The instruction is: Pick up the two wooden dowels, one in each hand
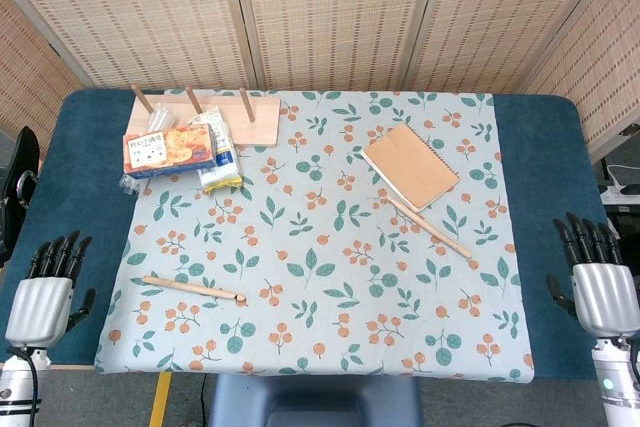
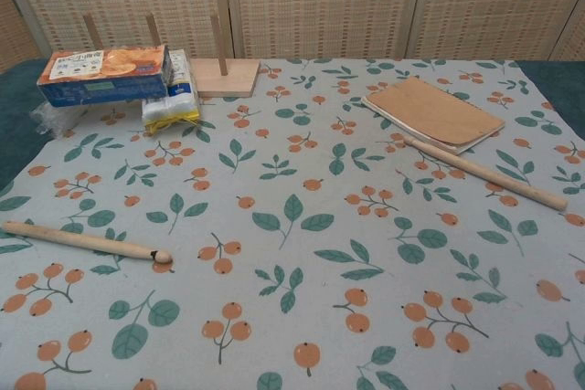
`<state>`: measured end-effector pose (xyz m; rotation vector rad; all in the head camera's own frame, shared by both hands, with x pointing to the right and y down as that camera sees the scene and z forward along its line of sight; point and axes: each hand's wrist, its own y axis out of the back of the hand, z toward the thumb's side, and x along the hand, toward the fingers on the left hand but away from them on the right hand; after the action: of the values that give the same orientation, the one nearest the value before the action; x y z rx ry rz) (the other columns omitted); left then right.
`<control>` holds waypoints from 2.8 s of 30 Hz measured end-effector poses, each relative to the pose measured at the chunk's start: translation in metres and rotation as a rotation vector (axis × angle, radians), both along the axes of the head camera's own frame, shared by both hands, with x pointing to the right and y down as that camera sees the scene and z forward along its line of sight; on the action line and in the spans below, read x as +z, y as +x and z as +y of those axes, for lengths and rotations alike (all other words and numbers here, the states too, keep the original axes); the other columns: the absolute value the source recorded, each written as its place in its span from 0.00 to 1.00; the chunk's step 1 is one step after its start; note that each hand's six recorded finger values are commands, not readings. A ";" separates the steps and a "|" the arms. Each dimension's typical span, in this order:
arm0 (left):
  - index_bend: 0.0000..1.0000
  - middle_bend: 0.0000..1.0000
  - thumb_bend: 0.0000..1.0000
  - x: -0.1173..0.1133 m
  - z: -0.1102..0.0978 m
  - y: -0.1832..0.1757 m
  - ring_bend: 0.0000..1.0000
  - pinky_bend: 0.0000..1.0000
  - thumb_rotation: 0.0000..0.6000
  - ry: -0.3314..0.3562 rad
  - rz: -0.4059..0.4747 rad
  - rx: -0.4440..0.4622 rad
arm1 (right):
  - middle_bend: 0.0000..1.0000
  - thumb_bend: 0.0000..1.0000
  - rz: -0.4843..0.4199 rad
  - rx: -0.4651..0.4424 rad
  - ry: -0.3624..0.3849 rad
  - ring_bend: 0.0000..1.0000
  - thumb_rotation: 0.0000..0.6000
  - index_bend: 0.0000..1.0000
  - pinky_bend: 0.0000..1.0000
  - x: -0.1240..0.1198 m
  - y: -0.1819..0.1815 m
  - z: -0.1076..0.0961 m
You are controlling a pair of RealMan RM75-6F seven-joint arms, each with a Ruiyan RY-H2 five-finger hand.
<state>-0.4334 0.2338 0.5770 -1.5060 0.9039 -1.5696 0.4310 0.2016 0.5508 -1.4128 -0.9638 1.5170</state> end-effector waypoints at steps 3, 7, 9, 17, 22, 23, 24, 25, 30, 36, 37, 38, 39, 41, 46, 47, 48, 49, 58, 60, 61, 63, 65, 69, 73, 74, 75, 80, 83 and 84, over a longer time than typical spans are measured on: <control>0.06 0.06 0.43 0.003 0.002 0.008 0.00 0.09 1.00 -0.018 0.033 0.021 | 0.00 0.34 -0.003 -0.001 -0.009 0.00 1.00 0.00 0.00 0.003 -0.002 0.000; 0.11 0.12 0.43 0.017 0.009 0.030 0.00 0.08 1.00 -0.084 0.080 0.094 | 0.00 0.34 -0.015 -0.025 -0.015 0.00 1.00 0.00 0.00 0.005 -0.008 0.000; 0.13 0.14 0.43 0.028 0.012 0.041 0.00 0.08 1.00 -0.122 0.105 0.127 | 0.00 0.34 -0.025 -0.036 -0.019 0.00 1.00 0.00 0.00 0.005 -0.011 0.001; 0.24 0.26 0.43 0.090 0.017 0.080 0.06 0.08 1.00 -0.198 0.123 0.245 | 0.00 0.34 -0.036 -0.042 -0.031 0.00 1.00 0.00 0.00 0.006 -0.012 0.004; 0.30 0.30 0.43 0.119 0.015 0.092 0.09 0.08 1.00 -0.173 0.069 0.298 | 0.00 0.34 -0.026 -0.039 -0.052 0.00 1.00 0.00 0.00 0.010 -0.012 0.005; 0.32 0.31 0.43 0.122 0.015 0.094 0.09 0.08 1.00 -0.167 0.059 0.306 | 0.00 0.34 -0.028 -0.039 -0.055 0.00 1.00 0.00 0.00 0.011 -0.012 0.005; 0.34 0.31 0.43 0.125 0.014 0.095 0.09 0.08 1.00 -0.161 0.048 0.315 | 0.00 0.34 -0.033 -0.040 -0.060 0.00 1.00 0.00 0.00 0.011 -0.012 0.005; 0.36 0.32 0.42 0.128 0.014 0.096 0.10 0.08 1.00 -0.155 0.031 0.327 | 0.00 0.34 -0.036 -0.041 -0.064 0.00 1.00 0.00 0.00 0.011 -0.013 0.005; 0.38 0.34 0.42 0.136 0.015 0.097 0.12 0.08 1.00 -0.138 -0.035 0.368 | 0.00 0.34 -0.039 -0.043 -0.077 0.00 1.00 0.00 0.00 0.011 -0.012 0.006; 0.42 0.36 0.42 0.142 0.021 0.092 0.13 0.08 1.00 -0.150 -0.072 0.374 | 0.00 0.34 -0.040 -0.045 -0.082 0.00 1.00 0.00 0.00 0.011 -0.012 0.006; 0.42 0.36 0.42 0.143 0.021 0.091 0.13 0.08 1.00 -0.153 -0.075 0.375 | 0.00 0.34 -0.040 -0.045 -0.083 0.00 1.00 0.00 0.00 0.012 -0.013 0.006; 0.43 0.37 0.42 0.144 0.021 0.090 0.14 0.08 1.00 -0.155 -0.078 0.374 | 0.00 0.34 -0.039 -0.046 -0.084 0.00 1.00 0.00 0.00 0.012 -0.013 0.006; 0.43 0.37 0.42 0.144 0.021 0.090 0.14 0.08 1.00 -0.157 -0.080 0.374 | 0.00 0.34 -0.038 -0.047 -0.085 0.00 1.00 0.00 0.00 0.012 -0.013 0.006; 0.44 0.38 0.42 0.146 0.021 0.089 0.15 0.09 1.00 -0.160 -0.087 0.372 | 0.00 0.34 -0.039 -0.046 -0.086 0.00 1.00 0.00 0.00 0.012 -0.013 0.007; 0.50 0.45 0.42 0.150 0.021 0.085 0.20 0.09 1.00 -0.161 -0.112 0.368 | 0.00 0.34 -0.037 -0.044 -0.089 0.00 1.00 0.00 0.00 0.012 -0.013 0.007; 0.52 0.47 0.42 0.151 0.021 0.085 0.21 0.09 1.00 -0.159 -0.116 0.367 | 0.00 0.34 -0.037 -0.044 -0.090 0.00 1.00 0.00 0.00 0.013 -0.013 0.007; 0.54 0.49 0.42 0.151 0.020 0.085 0.22 0.09 1.00 -0.157 -0.117 0.365 | 0.00 0.34 -0.036 -0.043 -0.091 0.00 1.00 0.00 0.00 0.013 -0.013 0.007; 0.56 0.51 0.42 0.151 0.020 0.085 0.23 0.09 1.00 -0.152 -0.117 0.362 | 0.00 0.34 -0.035 -0.043 -0.092 0.00 1.00 0.00 0.00 0.013 -0.013 0.007; 0.68 0.62 0.45 0.149 0.020 0.086 0.29 0.09 1.00 -0.129 -0.102 0.360 | 0.00 0.34 -0.031 -0.045 -0.109 0.00 1.00 0.00 0.00 0.016 -0.014 0.008; 0.75 0.67 0.47 0.148 0.020 0.087 0.32 0.09 1.00 -0.122 -0.093 0.356 | 0.00 0.34 -0.031 -0.047 -0.112 0.00 1.00 0.00 0.00 0.016 -0.014 0.009; 0.77 0.70 0.47 0.148 0.020 0.087 0.33 0.09 1.00 -0.115 -0.087 0.353 | 0.00 0.34 -0.030 -0.047 -0.113 0.00 1.00 0.00 0.00 0.016 -0.014 0.009; 0.78 0.71 0.47 0.148 0.019 0.086 0.34 0.09 1.00 -0.104 -0.078 0.350 | 0.00 0.34 -0.027 -0.049 -0.115 0.00 1.00 0.00 0.00 0.017 -0.015 0.009; 0.79 0.71 0.47 0.146 0.018 0.087 0.35 0.09 1.00 -0.086 -0.066 0.346 | 0.00 0.34 -0.025 -0.050 -0.118 0.00 1.00 0.00 0.00 0.018 -0.015 0.009; 0.80 0.72 0.47 0.143 0.016 0.088 0.35 0.09 1.00 -0.051 -0.015 0.326 | 0.00 0.34 -0.025 -0.053 -0.120 0.00 1.00 0.00 0.00 0.023 -0.019 0.009; 0.80 0.72 0.47 0.135 0.011 0.089 0.36 0.09 1.00 -0.004 0.090 0.275 | 0.00 0.34 -0.028 -0.067 -0.119 0.00 1.00 0.00 0.00 0.032 -0.029 0.004; 0.80 0.72 0.47 0.132 0.009 0.089 0.36 0.09 1.00 0.010 0.118 0.260 | 0.01 0.34 -0.026 -0.074 -0.123 0.00 1.00 0.00 0.00 0.035 -0.032 0.002; 0.80 0.72 0.47 0.129 0.007 0.089 0.36 0.09 1.00 0.026 0.146 0.248 | 0.02 0.34 -0.019 -0.084 -0.128 0.00 1.00 0.00 0.00 0.040 -0.037 -0.001; 0.80 0.72 0.47 0.106 -0.001 0.083 0.36 0.09 1.00 0.112 0.231 0.225 | 0.07 0.34 0.012 -0.121 -0.163 0.00 1.00 0.00 0.00 0.070 -0.062 -0.017; 0.80 0.72 0.47 0.099 -0.001 0.078 0.36 0.09 1.00 0.123 0.219 0.231 | 0.09 0.34 0.043 -0.139 -0.204 0.00 1.00 0.00 0.00 0.096 -0.080 -0.029; 0.80 0.72 0.47 0.098 0.000 0.077 0.36 0.09 1.00 0.124 0.217 0.228 | 0.10 0.34 0.061 -0.141 -0.226 0.00 1.00 0.01 0.00 0.108 -0.087 -0.035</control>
<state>-0.3564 0.2337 0.6750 -1.6484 0.8958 -1.1831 0.3445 0.1668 0.6592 -1.5479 -0.6566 1.5906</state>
